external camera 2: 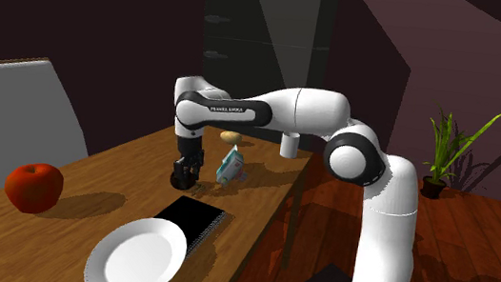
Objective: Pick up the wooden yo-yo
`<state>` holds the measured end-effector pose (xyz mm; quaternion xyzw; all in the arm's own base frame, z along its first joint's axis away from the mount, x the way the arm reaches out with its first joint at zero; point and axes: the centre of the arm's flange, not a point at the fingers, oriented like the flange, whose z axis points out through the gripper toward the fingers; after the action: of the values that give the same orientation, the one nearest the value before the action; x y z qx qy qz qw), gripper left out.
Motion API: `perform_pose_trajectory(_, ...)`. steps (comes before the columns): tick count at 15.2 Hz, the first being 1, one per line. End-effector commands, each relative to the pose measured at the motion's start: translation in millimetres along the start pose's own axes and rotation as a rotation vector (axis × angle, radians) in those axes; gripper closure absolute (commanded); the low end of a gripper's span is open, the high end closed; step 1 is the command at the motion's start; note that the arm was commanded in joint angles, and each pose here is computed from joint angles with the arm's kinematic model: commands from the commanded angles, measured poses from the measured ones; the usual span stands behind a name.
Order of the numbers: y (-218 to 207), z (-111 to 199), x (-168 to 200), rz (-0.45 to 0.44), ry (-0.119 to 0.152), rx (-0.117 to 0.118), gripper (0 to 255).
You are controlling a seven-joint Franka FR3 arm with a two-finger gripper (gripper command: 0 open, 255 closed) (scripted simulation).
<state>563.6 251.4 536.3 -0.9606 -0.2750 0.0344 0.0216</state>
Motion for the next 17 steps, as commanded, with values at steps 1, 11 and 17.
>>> perform_pose_trajectory(1, 0, 1, 1, 0.000, -0.002, 0.001, 255)
perform_pose_trajectory(11, -3, -46, -1, 0.000, -0.002, 0.001, 255)
perform_pose_trajectory(17, -5, -77, -3, 0.000, -0.002, 0.001, 255)
